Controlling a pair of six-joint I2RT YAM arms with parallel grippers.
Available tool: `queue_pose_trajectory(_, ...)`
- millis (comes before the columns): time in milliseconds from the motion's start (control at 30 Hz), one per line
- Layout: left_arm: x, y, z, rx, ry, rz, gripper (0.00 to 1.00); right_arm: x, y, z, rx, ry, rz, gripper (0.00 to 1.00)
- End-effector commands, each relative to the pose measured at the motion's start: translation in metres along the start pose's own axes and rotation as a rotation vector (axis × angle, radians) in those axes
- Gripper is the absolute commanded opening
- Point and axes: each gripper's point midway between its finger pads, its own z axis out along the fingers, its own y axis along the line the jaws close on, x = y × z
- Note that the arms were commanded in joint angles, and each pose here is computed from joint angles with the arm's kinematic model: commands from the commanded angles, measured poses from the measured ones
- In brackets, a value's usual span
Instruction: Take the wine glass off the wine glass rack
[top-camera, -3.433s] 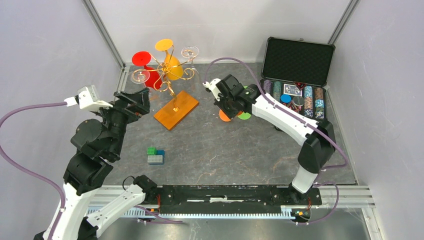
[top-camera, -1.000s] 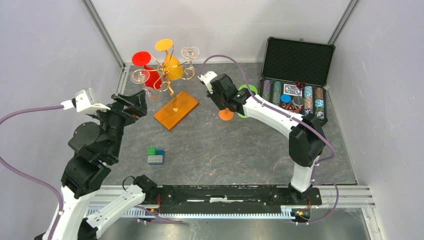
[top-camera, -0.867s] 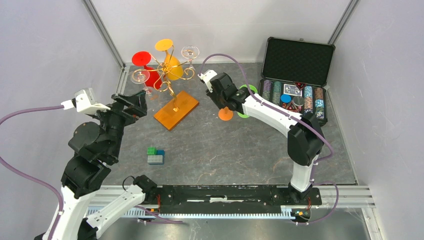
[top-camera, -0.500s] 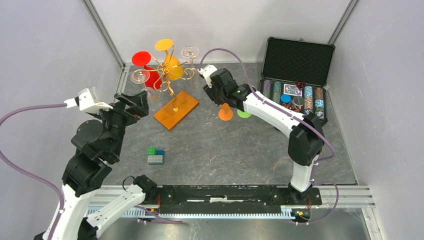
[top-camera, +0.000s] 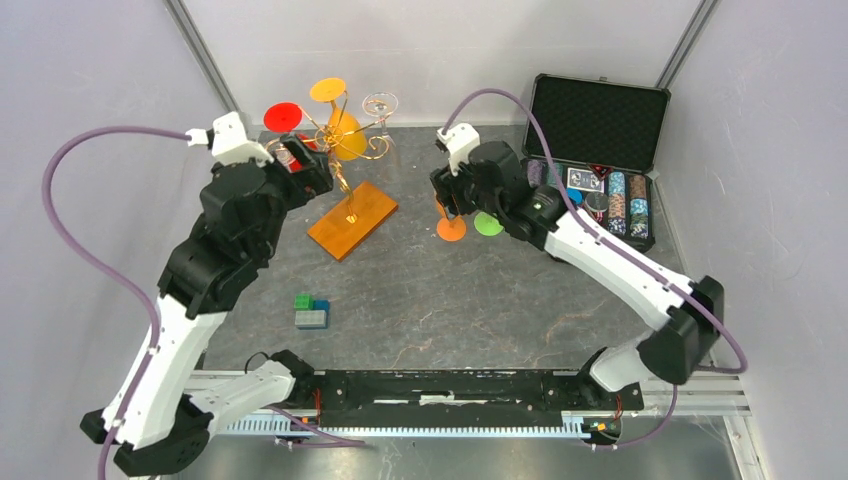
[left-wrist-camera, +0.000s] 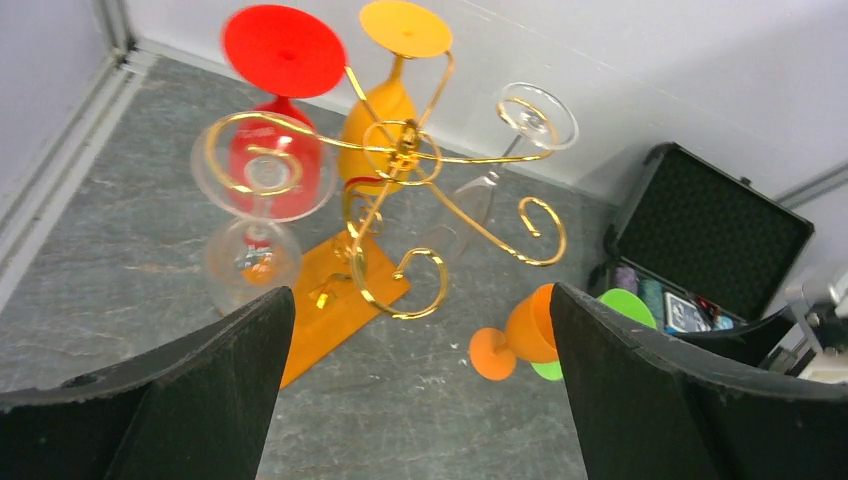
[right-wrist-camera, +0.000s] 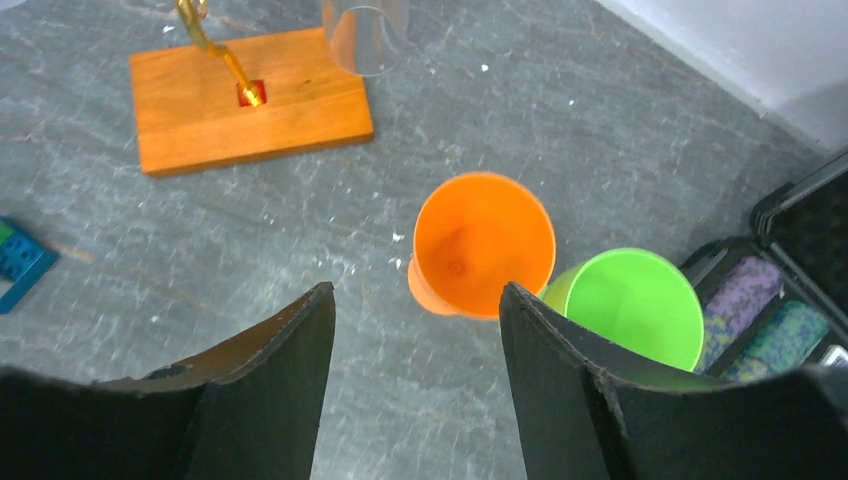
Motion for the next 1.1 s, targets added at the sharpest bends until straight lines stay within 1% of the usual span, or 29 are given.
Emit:
queue_pose_trajectory(0,-0.011,-0.025,0.014,0.072,0.027,-0.065,1.00,0.002,0.009,-0.020,-0.066,-0.059,0.069,0.68)
queue_pose_trajectory(133,-0.011,-0.025,0.038,0.137,0.112,-0.167,1.00,0.004,0.015,-0.038,-0.110,-0.107,0.087,0.70)
queue_pose_trajectory(233,-0.020,-0.013,0.042,0.126,0.109,-0.217,1.00,0.007,0.016,-0.048,-0.124,-0.125,0.091,0.70)
queue_pose_trajectory(300,-0.027,-0.005,0.040,0.107,0.083,-0.218,1.00,0.011,0.015,-0.052,-0.125,-0.131,0.091,0.71)
queue_pose_trajectory(533,-0.044,0.036,0.041,-0.018,0.054,-0.208,1.00,0.022,0.020,-0.058,-0.155,-0.135,0.102,0.71)
queue_pose_trajectory(633,-0.045,0.060,0.047,-0.089,0.066,-0.191,1.00,0.026,0.021,-0.059,-0.156,-0.139,0.111,0.71)
queue_pose_trajectory(667,-0.043,0.066,0.051,-0.106,0.077,-0.193,1.00,0.028,0.026,-0.060,-0.186,-0.139,0.111,0.71)
queue_pose_trajectory(733,-0.034,0.076,0.060,-0.113,0.117,-0.209,0.97,0.029,0.027,-0.062,-0.196,-0.145,0.111,0.71)
queue_pose_trajectory(833,-0.022,0.085,0.073,-0.096,0.166,-0.258,0.88,0.031,0.028,-0.065,-0.199,-0.151,0.109,0.71)
queue_pose_trajectory(967,-0.014,0.085,0.081,-0.045,0.190,-0.314,0.77,0.033,0.029,-0.066,-0.209,-0.154,0.108,0.71)
queue_pose_trajectory(1067,-0.010,0.086,0.084,-0.031,0.206,-0.330,0.70,0.033,0.031,-0.067,-0.221,-0.160,0.111,0.70)
